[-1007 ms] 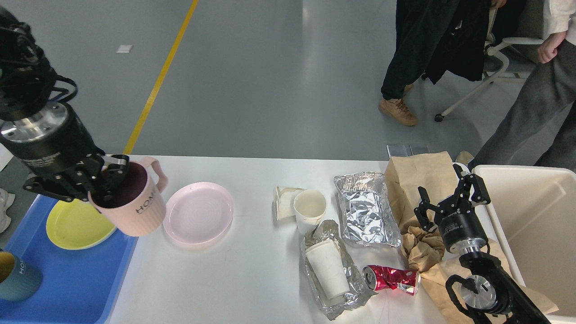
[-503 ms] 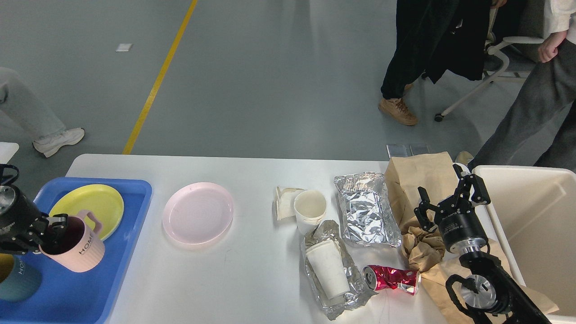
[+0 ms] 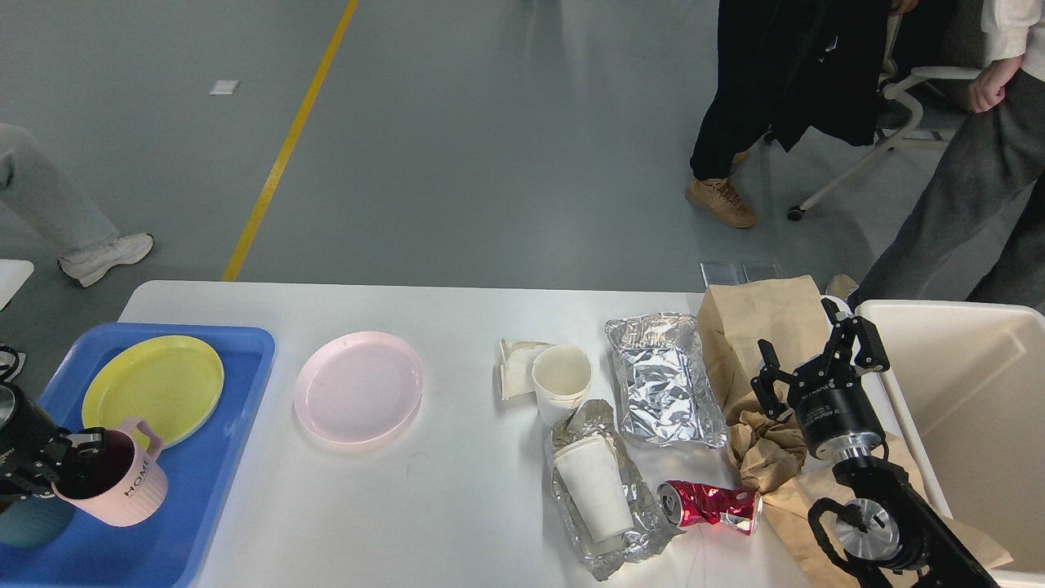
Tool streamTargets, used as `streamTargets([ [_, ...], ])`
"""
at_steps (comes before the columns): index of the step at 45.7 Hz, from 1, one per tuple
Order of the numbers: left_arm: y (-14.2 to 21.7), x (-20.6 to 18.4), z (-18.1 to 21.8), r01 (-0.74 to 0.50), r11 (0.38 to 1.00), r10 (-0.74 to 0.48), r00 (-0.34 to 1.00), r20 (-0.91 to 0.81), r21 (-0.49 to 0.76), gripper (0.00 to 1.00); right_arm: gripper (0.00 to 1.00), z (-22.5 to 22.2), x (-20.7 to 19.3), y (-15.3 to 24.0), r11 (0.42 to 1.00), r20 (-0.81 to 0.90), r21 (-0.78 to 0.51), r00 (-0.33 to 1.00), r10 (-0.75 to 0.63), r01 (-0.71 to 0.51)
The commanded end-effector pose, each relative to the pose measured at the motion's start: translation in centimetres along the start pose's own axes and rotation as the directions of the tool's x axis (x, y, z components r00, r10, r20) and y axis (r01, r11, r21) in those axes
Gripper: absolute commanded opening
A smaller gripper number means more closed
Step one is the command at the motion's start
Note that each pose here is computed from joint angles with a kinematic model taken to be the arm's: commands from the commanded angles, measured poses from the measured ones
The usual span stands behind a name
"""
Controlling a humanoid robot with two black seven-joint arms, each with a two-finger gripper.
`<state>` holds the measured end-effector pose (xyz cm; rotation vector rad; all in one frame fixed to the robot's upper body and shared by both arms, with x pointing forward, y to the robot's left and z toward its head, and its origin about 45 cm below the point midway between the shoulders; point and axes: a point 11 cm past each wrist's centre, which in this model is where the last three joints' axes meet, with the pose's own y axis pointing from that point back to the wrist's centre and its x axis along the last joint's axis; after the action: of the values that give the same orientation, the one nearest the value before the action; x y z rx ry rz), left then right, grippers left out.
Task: Tidy desktop
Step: 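Lift the pink mug and set it down on the blue tray, then open the left gripper and raise it off the pink mug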
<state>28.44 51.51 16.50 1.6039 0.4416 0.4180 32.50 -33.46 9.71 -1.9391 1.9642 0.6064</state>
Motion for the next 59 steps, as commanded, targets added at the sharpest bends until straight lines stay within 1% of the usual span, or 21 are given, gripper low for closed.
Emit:
streamTargets([
  [1,-1.5,-0.9,-0.3,0.010,1.000,-0.011,1.000,-0.011,-0.008,0.02,1.00,0.0,0.0,0.0,1.000,0.000,0.000,1.000,0.000,0.000],
  [8,-2.3,-1.5,-0.4,0.026,1.000,-0.026,1.000,-0.014,-0.006,0.02,1.00,0.0,0.0,0.0,1.000,0.001,0.000,1.000,0.001,-0.001],
  [19,-2.5,-1.5,-0.1,0.026,1.000,-0.026,1.000,-0.009,-0.011,0.03,1.00,0.0,0.0,0.0,1.000,-0.001,0.000,1.000,0.002,-0.002],
  [24,-2.6,-1.6,0.0,0.029,0.999,-0.029,1.000,-0.011,-0.014,0.07,1.00,0.0,0.0,0.0,1.000,0.001,0.000,1.000,0.001,-0.001],
  [26,-2.7,-1.9,0.2,0.041,0.999,-0.041,0.999,-0.015,-0.024,0.12,1.00,0.0,0.0,0.0,1.000,0.000,0.001,1.000,-0.001,0.001],
  [27,-2.8,-2.1,0.4,0.045,0.999,-0.045,0.999,-0.017,-0.031,0.16,1.00,0.0,0.0,0.0,1.000,0.001,0.001,1.000,-0.001,0.001],
  [28,-2.9,-2.3,0.4,0.053,0.998,-0.054,0.998,-0.021,-0.036,0.23,1.00,0.0,0.0,0.0,1.000,0.000,0.001,1.000,-0.001,0.001],
  [31,-3.2,-3.1,0.7,0.075,0.995,-0.078,0.996,-0.048,-0.061,0.52,1.00,0.0,0.0,0.0,1.000,0.001,0.001,1.000,-0.001,0.001],
  [32,-3.3,-3.3,0.7,0.077,0.995,-0.082,0.995,-0.060,-0.069,0.59,1.00,0.0,0.0,0.0,1.000,0.001,0.001,1.000,-0.001,0.001],
  [35,-3.4,-3.4,0.6,0.073,0.994,-0.080,0.993,-0.089,-0.078,0.74,1.00,-0.1,0.0,0.0,1.000,0.000,0.001,1.000,0.000,0.000],
  [37,-3.4,-3.4,0.4,0.068,0.995,-0.076,0.992,-0.097,-0.076,0.82,1.00,0.0,0.0,0.0,1.000,0.001,0.001,1.000,-0.001,0.001],
  [38,-3.4,-3.5,0.2,0.067,0.995,-0.074,0.992,-0.098,-0.071,0.85,1.00,0.0,0.0,0.0,1.000,0.000,0.000,1.000,0.000,0.000],
  [48,-3.0,-3.3,-0.2,0.068,0.996,-0.073,0.992,-0.103,-0.059,0.89,1.00,0.0,0.0,0.0,1.000,0.000,0.001,1.000,-0.001,0.001],
  [52,-2.9,-3.6,-0.8,0.078,0.996,-0.083,0.991,-0.109,-0.048,0.90,1.00,0.0,0.0,0.0,1.000,0.000,0.000,1.000,0.000,0.000],
  [59,-1.9,-3.1,-0.6,0.064,0.997,-0.067,0.993,-0.092,-0.041,0.90,1.00,0.0,0.0,0.0,1.000,0.001,0.001,1.000,-0.001,0.001],
])
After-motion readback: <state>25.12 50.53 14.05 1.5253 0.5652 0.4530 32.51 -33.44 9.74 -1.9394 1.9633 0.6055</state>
